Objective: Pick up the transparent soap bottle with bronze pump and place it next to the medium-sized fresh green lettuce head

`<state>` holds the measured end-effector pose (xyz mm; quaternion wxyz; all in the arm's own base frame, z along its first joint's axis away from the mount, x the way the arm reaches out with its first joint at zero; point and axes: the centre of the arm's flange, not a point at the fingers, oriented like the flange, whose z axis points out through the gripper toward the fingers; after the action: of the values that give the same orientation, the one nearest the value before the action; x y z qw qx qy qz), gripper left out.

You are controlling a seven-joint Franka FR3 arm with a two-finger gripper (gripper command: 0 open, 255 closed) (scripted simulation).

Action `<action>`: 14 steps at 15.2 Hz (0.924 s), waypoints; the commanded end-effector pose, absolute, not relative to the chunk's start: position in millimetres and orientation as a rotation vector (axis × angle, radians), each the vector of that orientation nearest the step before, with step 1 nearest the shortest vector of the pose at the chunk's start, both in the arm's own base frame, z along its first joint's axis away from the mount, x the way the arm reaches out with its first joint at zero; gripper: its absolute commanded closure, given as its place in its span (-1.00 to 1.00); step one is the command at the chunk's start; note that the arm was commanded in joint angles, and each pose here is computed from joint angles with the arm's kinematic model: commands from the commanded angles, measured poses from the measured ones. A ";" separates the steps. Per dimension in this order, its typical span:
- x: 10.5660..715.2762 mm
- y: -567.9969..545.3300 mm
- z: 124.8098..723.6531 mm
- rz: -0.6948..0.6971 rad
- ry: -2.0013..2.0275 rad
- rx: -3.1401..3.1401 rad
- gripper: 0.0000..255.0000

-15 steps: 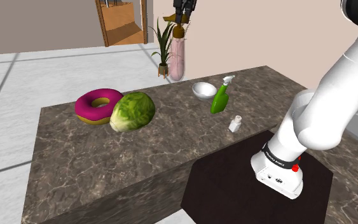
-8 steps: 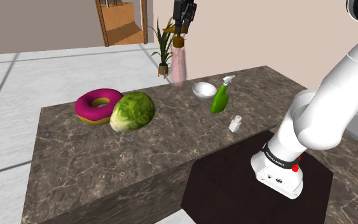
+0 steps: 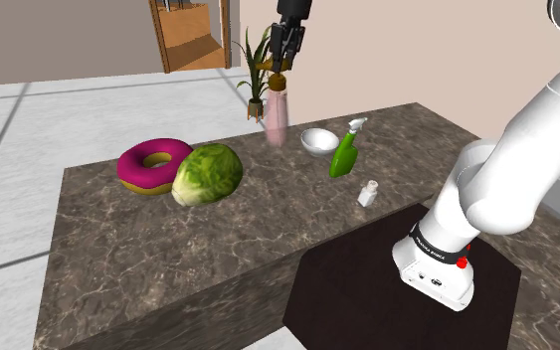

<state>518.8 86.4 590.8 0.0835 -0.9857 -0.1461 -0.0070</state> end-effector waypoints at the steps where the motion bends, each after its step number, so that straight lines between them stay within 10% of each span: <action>1: 519.8 86.1 580.9 -0.023 -0.436 -2.942 1.00; 14: 519.8 86.1 512.2 -0.023 -0.436 -2.942 1.00</action>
<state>520.0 86.8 517.4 0.0835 -0.9857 -0.1461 -0.0070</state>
